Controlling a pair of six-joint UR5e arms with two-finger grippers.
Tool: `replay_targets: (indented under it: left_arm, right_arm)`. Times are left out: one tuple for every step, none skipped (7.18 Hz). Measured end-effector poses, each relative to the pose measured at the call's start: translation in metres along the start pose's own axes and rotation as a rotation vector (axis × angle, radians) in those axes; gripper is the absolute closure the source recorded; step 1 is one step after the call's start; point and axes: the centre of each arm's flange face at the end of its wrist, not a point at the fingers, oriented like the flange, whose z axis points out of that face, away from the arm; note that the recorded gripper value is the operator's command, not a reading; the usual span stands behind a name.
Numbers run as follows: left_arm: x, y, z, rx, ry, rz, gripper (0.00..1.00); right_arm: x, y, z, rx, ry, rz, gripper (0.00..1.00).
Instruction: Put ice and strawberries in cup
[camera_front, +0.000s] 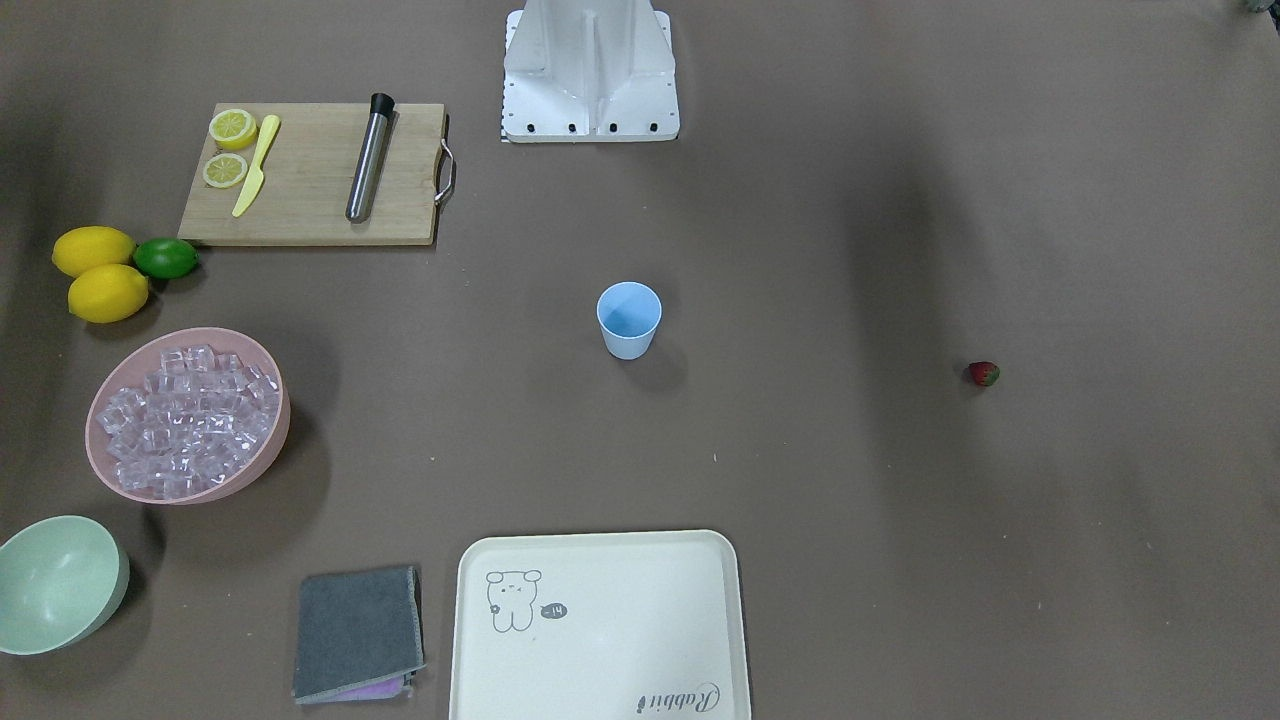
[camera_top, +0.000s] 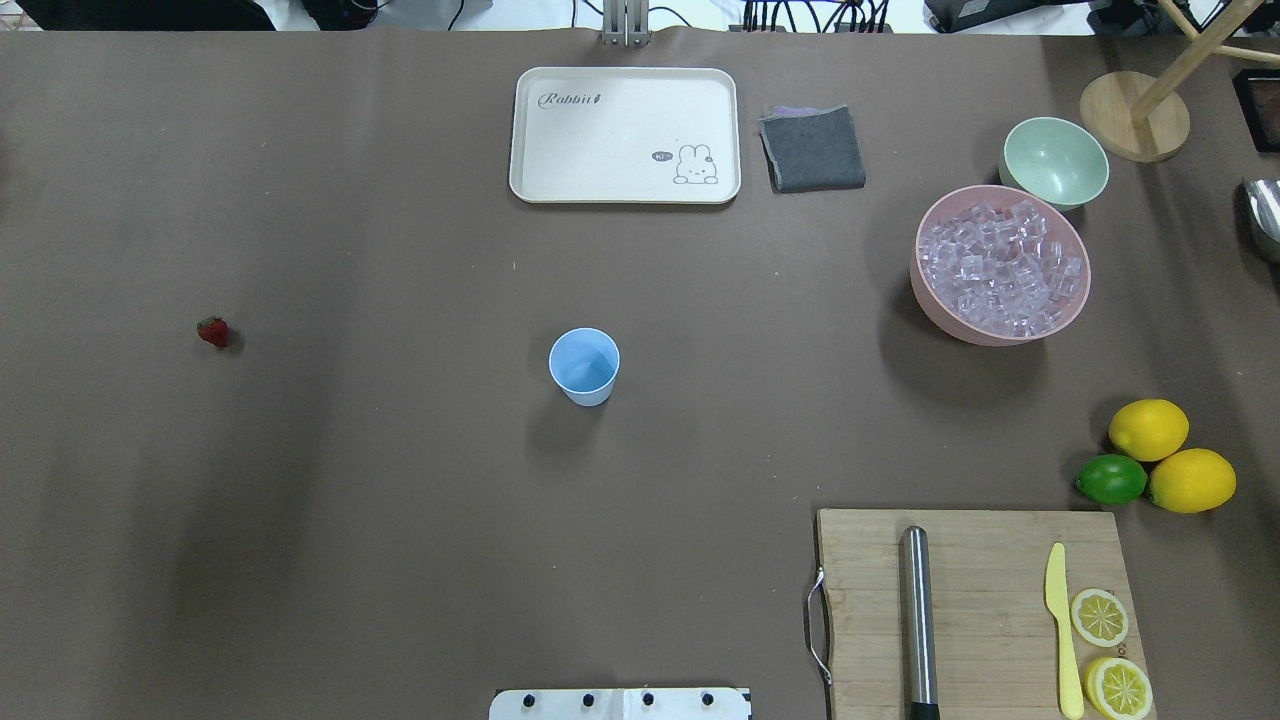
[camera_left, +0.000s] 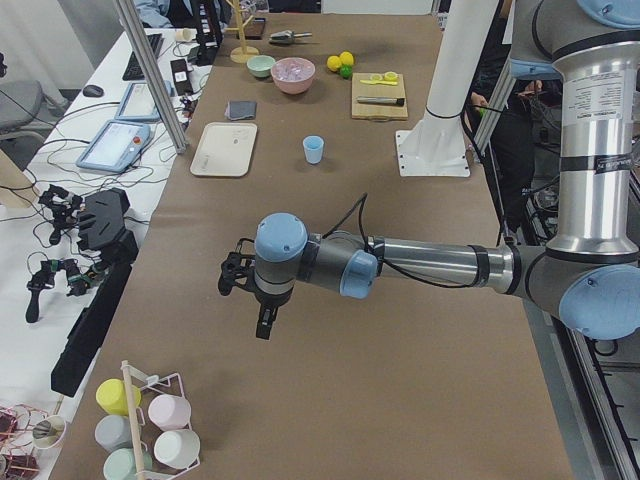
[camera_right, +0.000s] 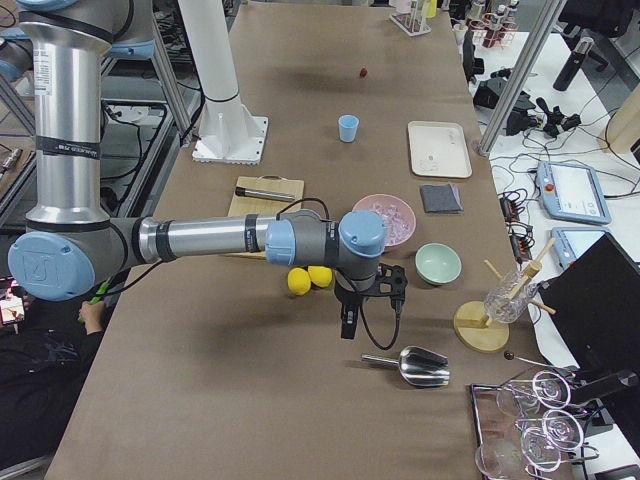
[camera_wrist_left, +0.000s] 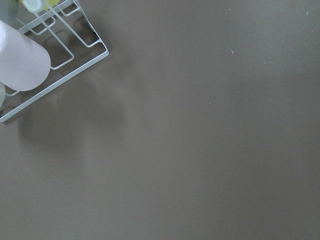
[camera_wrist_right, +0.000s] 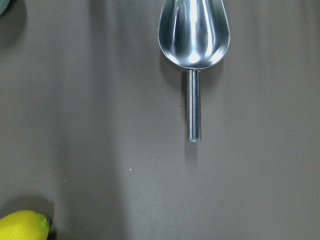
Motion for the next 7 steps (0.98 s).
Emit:
replay_targets:
  left_arm:
    - [-0.0001,0.0003,0.0001,0.000,0.000,0.000,0.02]
    - [-0.0002,0.0005,0.0002,-0.001,0.000,-0.001,0.02]
    - [-0.0004,0.0005,0.0002,-0.001,-0.001,-0.001,0.02]
    - [-0.0008,0.0009,0.0006,-0.002,-0.002,-0.002,0.02]
    - [-0.0015,0.0012,0.0011,-0.003,-0.003,-0.003,0.02]
    - [-0.0018,0.0011,0.0013,-0.003,-0.004,-0.003,0.02]
    - [-0.0017,0.0010,0.0013,-0.002,-0.004,-0.003,0.02]
  right_arm:
    - [0.0012,0.0017,0.0002,0.000,0.000,0.003,0.01]
    - [0.0010,0.0019,-0.0007,0.001,0.000,0.003,0.01]
    - [0.0005,0.0016,-0.0016,0.003,-0.001,0.002,0.01]
    - [-0.0002,0.0012,-0.0025,0.005,-0.002,0.002,0.01]
    - [-0.0009,0.0007,-0.0032,0.007,-0.002,0.001,0.01]
    - [-0.0015,0.0000,-0.0040,0.008,-0.002,0.000,0.01]
    - [-0.0020,-0.0005,-0.0045,0.009,-0.002,-0.001,0.01]
